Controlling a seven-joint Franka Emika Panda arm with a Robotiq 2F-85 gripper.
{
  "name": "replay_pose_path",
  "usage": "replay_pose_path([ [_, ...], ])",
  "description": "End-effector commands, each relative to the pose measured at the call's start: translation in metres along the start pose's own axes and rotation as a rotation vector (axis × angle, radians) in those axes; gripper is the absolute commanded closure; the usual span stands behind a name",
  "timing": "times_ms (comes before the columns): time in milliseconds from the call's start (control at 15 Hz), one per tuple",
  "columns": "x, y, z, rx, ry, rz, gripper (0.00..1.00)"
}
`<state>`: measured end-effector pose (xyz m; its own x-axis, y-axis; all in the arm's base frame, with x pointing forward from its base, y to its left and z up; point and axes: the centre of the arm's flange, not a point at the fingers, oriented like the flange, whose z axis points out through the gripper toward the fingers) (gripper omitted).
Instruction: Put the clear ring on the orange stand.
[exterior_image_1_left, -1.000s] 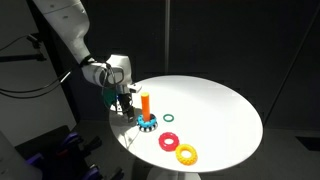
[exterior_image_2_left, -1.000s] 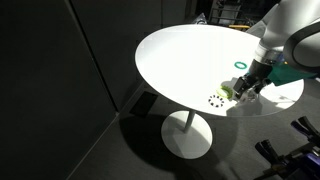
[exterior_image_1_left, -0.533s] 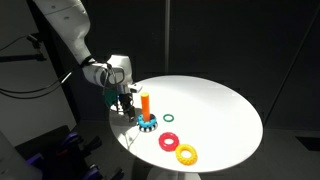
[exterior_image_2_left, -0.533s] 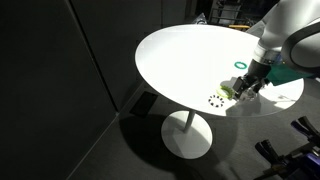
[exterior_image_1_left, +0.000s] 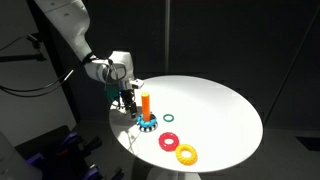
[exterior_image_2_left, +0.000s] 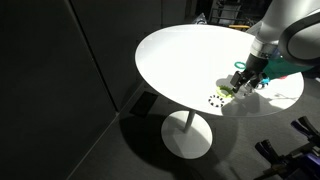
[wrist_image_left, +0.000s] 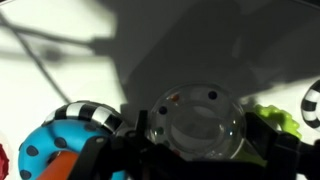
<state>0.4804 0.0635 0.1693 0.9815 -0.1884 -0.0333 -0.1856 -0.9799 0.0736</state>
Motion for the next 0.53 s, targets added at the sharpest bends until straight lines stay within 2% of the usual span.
replay_pose_path([
  [0,0.012,-0.007,-0.032,-0.039,-0.025,0.011,0.31],
  [467,0.027,-0.013,-0.081,-0.118,-0.061,-0.006,0.31],
])
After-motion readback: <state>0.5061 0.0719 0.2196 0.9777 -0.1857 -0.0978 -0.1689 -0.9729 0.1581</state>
